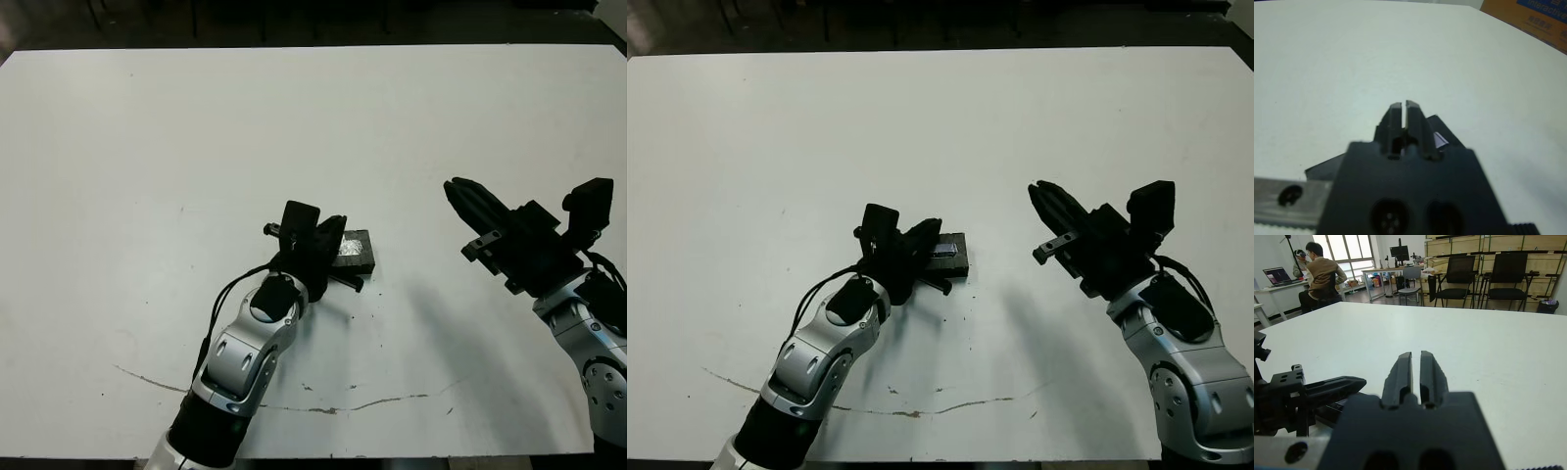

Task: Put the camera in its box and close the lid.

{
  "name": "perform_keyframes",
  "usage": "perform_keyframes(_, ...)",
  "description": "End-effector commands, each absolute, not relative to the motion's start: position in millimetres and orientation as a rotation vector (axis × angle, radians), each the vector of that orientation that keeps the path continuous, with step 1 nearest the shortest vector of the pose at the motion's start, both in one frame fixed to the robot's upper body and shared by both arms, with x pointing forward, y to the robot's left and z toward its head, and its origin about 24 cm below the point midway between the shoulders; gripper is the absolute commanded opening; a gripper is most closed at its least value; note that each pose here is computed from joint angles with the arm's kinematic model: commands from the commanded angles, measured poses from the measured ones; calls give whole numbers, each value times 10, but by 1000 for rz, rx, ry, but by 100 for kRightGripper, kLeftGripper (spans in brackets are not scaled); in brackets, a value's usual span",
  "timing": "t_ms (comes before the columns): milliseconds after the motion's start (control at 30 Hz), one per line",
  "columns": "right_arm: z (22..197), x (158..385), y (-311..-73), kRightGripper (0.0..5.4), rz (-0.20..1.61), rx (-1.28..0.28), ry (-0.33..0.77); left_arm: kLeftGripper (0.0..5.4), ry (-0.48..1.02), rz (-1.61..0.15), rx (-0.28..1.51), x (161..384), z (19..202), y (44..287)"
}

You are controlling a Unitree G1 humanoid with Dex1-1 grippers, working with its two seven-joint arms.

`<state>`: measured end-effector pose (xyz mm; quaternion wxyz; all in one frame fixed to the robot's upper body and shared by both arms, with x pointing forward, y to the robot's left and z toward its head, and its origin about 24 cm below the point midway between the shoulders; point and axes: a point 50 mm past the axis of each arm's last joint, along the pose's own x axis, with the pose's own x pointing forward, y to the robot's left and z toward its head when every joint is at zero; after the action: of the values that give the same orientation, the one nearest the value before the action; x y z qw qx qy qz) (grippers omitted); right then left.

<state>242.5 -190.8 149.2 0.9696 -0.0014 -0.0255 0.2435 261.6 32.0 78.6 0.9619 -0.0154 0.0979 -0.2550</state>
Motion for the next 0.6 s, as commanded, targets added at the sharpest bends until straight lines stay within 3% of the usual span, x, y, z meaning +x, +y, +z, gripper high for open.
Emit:
perform_keyframes(33, 1463, 2404, -1933, 0, 481, -18, -28, 1, 548, -493, -39, 2292, 99, 484)
perform_keyframes(133, 1458, 2407, -1938, 0, 485, -10, -29, 1, 449, -510, -62, 2297, 232, 527)
perform_keyframes(367, 1442, 2413, -1912, 0, 490, 19, -39, 1, -10, -529, -96, 2209, 910, 735)
perform_keyframes(500, 1428, 2405, -1837, 0, 462, 28, -36, 1, -232, -452, -97, 2179, 1237, 1038)
perform_keyframes(600, 1418, 2409, -1770, 0, 454, 31, -49, 1, -322, -343, -71, 2200, 1354, 1337)
